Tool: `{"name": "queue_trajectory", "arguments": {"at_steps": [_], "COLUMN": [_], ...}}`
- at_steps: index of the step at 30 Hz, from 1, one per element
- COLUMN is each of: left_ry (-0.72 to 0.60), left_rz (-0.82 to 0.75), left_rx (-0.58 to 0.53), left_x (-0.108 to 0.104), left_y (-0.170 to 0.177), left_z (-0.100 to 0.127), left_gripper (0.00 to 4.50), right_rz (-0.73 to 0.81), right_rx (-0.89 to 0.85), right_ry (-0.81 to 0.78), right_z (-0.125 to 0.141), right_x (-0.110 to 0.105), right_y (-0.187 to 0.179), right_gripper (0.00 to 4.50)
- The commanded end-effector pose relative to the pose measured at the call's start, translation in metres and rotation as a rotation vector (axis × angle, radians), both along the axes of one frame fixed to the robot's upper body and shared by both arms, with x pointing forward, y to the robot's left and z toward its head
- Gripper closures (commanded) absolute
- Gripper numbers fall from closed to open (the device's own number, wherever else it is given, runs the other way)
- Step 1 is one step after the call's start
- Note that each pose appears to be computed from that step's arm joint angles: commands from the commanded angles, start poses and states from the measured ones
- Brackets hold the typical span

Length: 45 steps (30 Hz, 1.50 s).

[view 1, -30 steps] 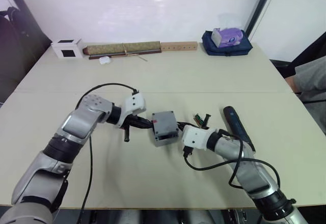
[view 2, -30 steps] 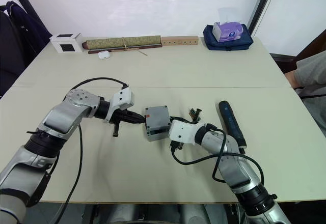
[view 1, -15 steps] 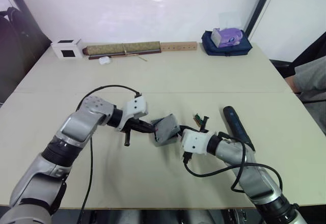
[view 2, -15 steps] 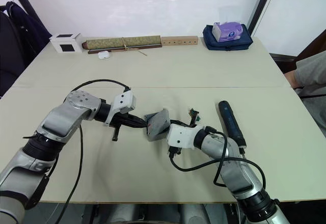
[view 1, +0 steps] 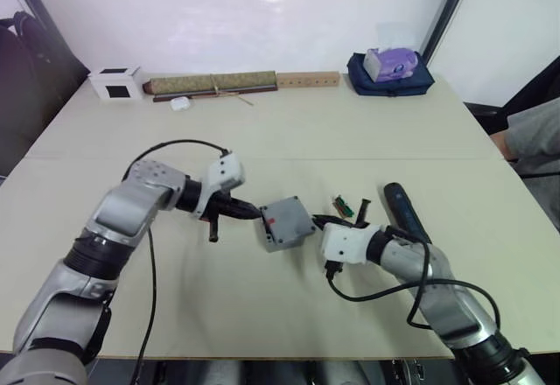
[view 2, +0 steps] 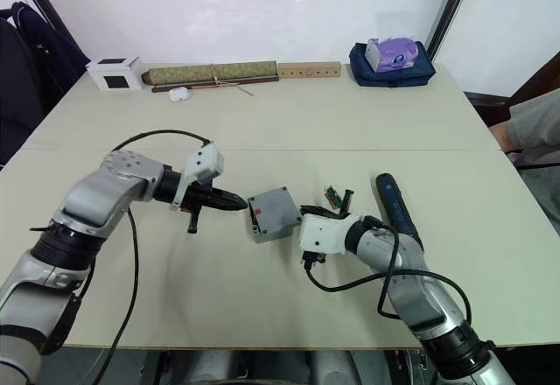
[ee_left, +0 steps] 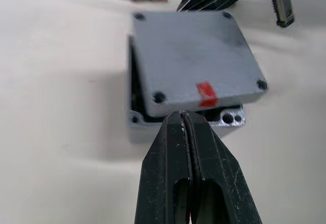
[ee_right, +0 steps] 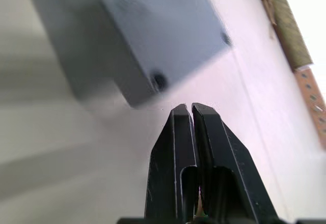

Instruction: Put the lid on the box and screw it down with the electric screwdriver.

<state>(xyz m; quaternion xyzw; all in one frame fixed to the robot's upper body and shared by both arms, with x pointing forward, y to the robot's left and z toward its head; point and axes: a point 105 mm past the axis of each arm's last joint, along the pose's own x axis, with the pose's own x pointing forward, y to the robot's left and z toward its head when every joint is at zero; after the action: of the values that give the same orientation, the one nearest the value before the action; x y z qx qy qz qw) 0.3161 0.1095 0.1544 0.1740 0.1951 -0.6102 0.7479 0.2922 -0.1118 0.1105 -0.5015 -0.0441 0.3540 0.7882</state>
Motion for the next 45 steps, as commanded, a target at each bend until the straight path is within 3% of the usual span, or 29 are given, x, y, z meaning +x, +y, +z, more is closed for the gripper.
{"name": "queue_trajectory", "arguments": {"at_steps": [1,12,16,20,30,45], "left_ry": [-0.019,-0.031,0.06,0.065,0.045,0.023], "left_rz": [-0.017,0.001,0.009,-0.017,-0.012,-0.025], "left_rx": [-0.007,-0.036,-0.055,-0.039,-0.072,-0.026], "left_x": [-0.003,-0.003,-0.019,-0.029,-0.03,-0.029], "left_y": [0.002,0.001,0.016,0.009,-0.011,-0.015], "left_z": [0.007,0.006,0.008,-0.002,-0.009,-0.02], "left_gripper": [4.5,4.5,4.5,4.5,4.5,4.5], "right_rz": [0.019,0.022,-0.031,0.002,0.021,0.051], "right_rx": [0.008,0.016,0.079,0.089,0.14,0.165], "right_ry": [-0.061,-0.057,-0.025,0.014,0.038,0.039], "right_z": [0.016,0.015,0.026,0.019,0.015,0.017], "right_x": [-0.004,-0.006,-0.013,-0.021,-0.021,-0.021], "right_y": [0.0,0.003,-0.012,-0.005,0.011,0.024], "right_gripper": [4.4,4.4,4.4,4.4,4.4,4.4]}}
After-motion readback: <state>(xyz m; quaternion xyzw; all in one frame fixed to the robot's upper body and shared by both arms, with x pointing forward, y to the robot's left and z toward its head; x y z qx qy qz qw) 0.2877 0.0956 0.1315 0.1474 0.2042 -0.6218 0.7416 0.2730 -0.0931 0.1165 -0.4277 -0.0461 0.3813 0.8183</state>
